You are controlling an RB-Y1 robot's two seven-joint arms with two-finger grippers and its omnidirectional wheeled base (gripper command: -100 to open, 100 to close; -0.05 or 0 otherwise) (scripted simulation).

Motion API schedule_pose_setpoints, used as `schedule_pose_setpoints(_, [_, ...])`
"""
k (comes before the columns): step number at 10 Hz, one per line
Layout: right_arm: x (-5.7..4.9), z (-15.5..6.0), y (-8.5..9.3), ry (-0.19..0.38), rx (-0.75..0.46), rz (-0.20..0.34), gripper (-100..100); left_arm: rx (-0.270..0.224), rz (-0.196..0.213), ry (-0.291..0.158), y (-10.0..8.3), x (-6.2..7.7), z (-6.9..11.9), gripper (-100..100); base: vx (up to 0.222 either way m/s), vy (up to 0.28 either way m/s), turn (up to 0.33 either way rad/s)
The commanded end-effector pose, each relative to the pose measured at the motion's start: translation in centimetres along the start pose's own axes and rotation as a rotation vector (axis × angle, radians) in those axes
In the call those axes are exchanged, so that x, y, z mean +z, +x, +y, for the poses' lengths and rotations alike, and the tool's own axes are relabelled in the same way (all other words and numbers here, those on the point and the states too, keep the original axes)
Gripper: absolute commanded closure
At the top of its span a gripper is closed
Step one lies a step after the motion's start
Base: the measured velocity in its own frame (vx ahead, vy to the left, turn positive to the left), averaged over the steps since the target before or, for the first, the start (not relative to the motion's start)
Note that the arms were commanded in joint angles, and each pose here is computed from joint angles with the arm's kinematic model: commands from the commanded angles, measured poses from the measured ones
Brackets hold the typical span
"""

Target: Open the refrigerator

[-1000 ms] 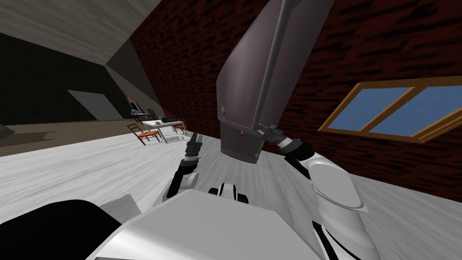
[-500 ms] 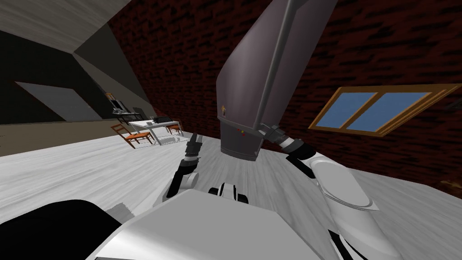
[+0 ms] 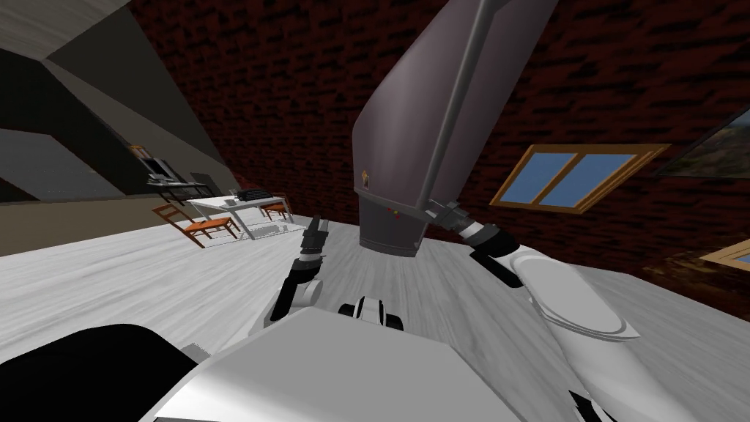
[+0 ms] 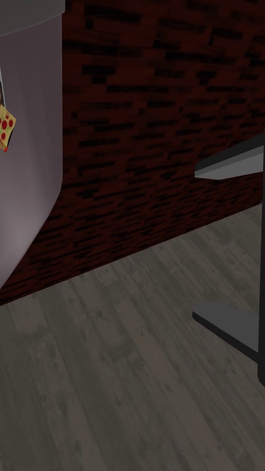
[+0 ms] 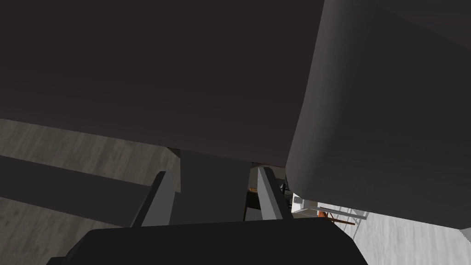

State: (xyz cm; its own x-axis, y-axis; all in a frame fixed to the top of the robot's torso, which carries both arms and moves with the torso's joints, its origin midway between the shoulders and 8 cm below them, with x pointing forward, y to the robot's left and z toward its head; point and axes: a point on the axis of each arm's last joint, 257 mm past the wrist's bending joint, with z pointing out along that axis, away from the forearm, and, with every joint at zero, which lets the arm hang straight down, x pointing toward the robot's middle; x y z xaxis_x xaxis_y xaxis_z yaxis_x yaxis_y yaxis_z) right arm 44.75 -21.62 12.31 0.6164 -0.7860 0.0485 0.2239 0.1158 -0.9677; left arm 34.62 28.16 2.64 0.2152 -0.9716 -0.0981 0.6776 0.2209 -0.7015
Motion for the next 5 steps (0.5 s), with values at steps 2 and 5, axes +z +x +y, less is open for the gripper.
schedule_pose_setpoints(2, [-0.7, 0.2, 2.5, -0.015, 0.019, 0.037, 100, 0.000, 0.000, 0.000, 0.0, 0.0, 0.0, 0, -0.102, 0.233, -0.223])
schedule_pose_setpoints(5, [-1.4, 0.5, 4.8, -0.032, 0.031, 0.077, 100, 0.001, 0.000, 0.000, 0.0, 0.0, 0.0, 0, -0.046, 0.127, -0.144])
